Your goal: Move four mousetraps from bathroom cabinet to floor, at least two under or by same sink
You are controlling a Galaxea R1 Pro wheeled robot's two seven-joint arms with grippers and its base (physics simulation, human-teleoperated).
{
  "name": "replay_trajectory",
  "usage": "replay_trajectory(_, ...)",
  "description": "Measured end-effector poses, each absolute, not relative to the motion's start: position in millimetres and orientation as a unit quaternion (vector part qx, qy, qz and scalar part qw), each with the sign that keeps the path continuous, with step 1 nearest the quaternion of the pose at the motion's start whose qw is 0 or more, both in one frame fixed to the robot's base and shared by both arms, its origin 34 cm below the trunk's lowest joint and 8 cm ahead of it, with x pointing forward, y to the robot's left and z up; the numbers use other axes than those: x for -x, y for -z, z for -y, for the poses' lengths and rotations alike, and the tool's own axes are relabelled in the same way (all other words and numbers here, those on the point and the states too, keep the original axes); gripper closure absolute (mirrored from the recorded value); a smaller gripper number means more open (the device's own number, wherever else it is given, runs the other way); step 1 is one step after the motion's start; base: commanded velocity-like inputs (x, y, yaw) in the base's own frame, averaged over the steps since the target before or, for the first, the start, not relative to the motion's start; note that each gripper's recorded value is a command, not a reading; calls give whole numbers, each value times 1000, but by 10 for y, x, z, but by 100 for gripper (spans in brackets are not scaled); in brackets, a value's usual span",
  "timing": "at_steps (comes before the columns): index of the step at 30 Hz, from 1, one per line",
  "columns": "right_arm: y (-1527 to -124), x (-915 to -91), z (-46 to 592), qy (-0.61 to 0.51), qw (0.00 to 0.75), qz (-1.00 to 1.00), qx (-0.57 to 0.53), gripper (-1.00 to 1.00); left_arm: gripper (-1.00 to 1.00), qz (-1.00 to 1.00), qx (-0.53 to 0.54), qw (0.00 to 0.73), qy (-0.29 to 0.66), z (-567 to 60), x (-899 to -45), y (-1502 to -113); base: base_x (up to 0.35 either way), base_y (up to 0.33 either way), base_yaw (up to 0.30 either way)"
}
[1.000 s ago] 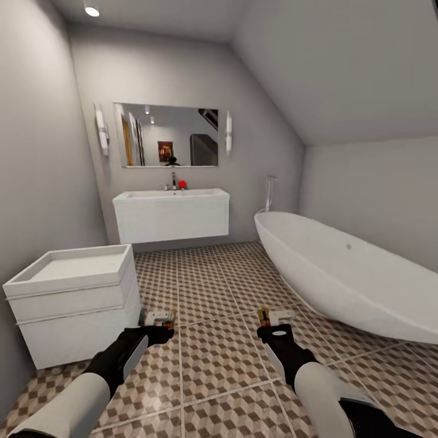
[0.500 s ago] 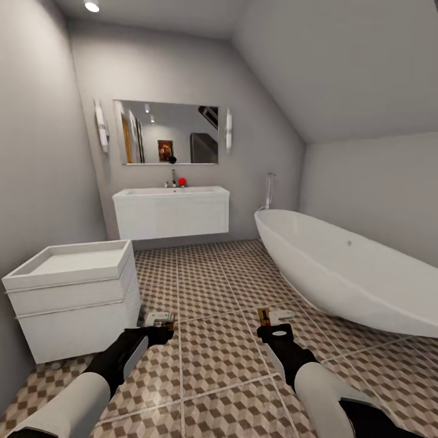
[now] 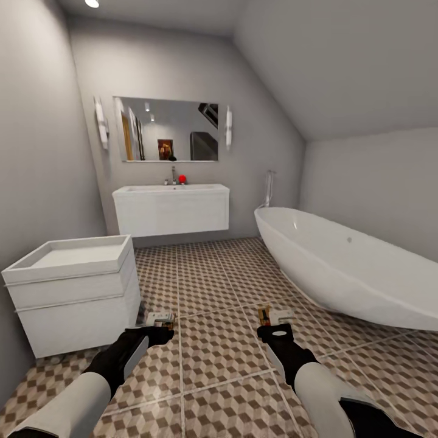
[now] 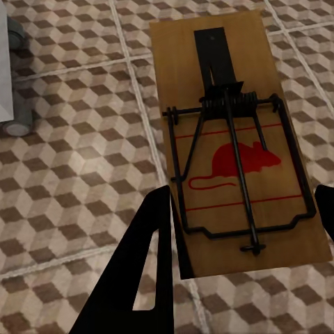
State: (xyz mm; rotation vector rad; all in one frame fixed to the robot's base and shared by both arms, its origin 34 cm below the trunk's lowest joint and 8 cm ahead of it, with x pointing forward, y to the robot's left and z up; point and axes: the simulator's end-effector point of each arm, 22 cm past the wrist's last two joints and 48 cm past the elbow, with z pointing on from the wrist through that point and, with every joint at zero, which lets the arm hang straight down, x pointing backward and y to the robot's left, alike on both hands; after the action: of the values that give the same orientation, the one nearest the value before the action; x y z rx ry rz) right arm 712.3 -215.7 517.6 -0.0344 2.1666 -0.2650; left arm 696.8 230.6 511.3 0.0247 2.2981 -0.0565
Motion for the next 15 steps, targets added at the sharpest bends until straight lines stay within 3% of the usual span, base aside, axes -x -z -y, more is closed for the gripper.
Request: replay_trajectory(15, -4867, -7051, 2180, 109, 463, -879, 13, 100, 100, -912, -11, 409, 22, -2298, -6879, -4778, 0, 0, 0)
